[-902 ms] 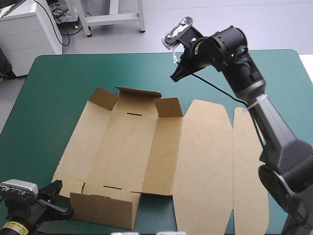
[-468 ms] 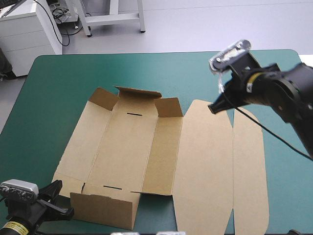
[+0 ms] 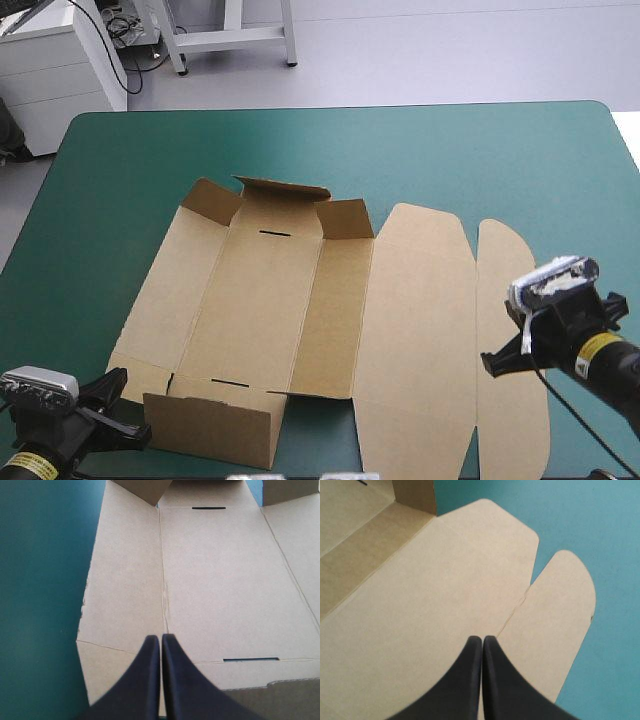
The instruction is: Fold the box
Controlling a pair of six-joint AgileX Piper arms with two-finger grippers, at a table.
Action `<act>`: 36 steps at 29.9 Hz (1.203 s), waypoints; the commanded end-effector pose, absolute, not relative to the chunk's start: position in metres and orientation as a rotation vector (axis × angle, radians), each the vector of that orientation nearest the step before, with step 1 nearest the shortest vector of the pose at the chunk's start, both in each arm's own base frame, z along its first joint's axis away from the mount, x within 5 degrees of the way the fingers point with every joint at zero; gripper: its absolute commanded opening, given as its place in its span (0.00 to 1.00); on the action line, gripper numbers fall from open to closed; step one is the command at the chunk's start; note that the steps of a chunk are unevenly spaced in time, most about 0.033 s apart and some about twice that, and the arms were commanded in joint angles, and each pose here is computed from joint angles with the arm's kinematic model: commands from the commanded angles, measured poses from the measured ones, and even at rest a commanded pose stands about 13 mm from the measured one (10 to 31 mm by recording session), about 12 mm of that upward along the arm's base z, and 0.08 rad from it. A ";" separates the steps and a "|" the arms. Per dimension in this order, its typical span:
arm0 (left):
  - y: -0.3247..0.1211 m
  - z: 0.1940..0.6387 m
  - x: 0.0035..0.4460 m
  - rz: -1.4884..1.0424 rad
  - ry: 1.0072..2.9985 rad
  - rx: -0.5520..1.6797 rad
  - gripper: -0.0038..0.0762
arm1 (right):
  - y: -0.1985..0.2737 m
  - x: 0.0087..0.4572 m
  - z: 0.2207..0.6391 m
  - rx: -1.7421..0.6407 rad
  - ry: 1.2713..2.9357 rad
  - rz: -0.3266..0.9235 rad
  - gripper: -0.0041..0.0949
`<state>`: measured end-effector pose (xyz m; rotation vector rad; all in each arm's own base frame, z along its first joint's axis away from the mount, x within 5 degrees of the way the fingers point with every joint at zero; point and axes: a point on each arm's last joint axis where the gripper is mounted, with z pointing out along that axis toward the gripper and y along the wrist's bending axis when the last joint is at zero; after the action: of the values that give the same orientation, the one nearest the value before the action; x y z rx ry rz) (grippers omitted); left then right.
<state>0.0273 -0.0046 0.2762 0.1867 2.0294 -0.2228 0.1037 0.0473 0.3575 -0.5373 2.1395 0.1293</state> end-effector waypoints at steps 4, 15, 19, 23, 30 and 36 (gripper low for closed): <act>-0.006 0.290 0.030 -0.240 1.947 0.181 0.04 | 0.036 0.085 0.321 -0.465 2.040 0.191 0.03; -0.006 0.289 0.031 -0.211 1.938 0.232 0.06 | 0.023 0.059 0.289 -0.416 2.019 0.258 0.03; -0.007 0.289 0.030 -0.204 1.935 0.258 0.21 | 0.023 0.054 0.284 -0.403 1.991 0.301 0.03; -0.008 0.289 0.030 -0.215 1.935 0.267 0.51 | 0.022 0.053 0.284 -0.403 1.978 0.297 0.03; -0.012 0.292 0.030 -0.301 1.908 0.240 0.78 | 0.022 0.053 0.284 -0.405 1.977 0.296 0.03; -0.013 0.300 0.028 -0.303 1.882 0.265 0.78 | 0.022 0.053 0.284 -0.404 1.978 0.298 0.03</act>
<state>0.0266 -0.0126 0.2800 0.2736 1.9765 -0.2923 0.0498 0.0202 0.2720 -0.4190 2.0600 0.2869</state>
